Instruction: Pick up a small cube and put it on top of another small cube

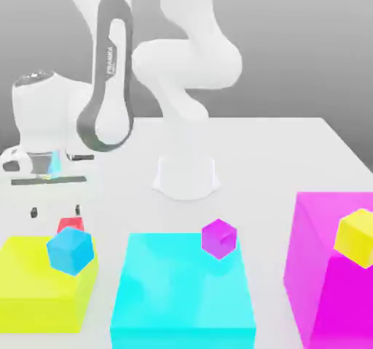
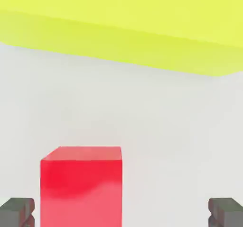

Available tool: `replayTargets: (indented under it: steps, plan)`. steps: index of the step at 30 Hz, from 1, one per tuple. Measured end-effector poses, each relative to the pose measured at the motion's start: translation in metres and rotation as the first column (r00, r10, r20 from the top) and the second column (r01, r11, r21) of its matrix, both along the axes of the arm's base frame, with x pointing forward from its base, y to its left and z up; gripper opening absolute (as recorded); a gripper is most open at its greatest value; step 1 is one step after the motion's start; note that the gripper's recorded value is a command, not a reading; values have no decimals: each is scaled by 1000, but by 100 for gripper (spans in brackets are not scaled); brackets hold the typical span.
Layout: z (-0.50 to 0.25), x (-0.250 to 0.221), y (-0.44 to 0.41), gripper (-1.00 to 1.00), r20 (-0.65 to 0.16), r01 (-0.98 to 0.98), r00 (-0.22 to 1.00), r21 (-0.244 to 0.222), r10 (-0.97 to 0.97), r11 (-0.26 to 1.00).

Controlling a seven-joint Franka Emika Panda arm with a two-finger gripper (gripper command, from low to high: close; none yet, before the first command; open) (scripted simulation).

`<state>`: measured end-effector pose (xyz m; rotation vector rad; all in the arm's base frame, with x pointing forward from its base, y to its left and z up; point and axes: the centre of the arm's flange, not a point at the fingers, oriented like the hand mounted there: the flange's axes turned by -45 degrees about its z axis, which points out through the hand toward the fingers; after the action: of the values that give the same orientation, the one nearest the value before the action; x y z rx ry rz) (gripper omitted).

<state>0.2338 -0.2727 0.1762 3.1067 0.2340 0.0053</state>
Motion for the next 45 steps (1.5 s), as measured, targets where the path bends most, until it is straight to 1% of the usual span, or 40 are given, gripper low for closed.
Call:
replayTargets:
  steps: [7,14,15,21,35,45]
  plan:
    - [-20,-1,3,0,0,-1,1000,3,1,1000]
    - [-47,-6,16,0,-4,3,1000,19,-3,1000]
    - [-50,-7,18,-100,-5,4,1000,23,-4,1000]
    - [-52,-8,19,-100,-6,5,1000,26,-4,1000]
    - [-7,0,0,-100,-1,-1,1000,2,1,1000]
    - [12,-3,5,-100,-3,5,1000,9,-5,1000]
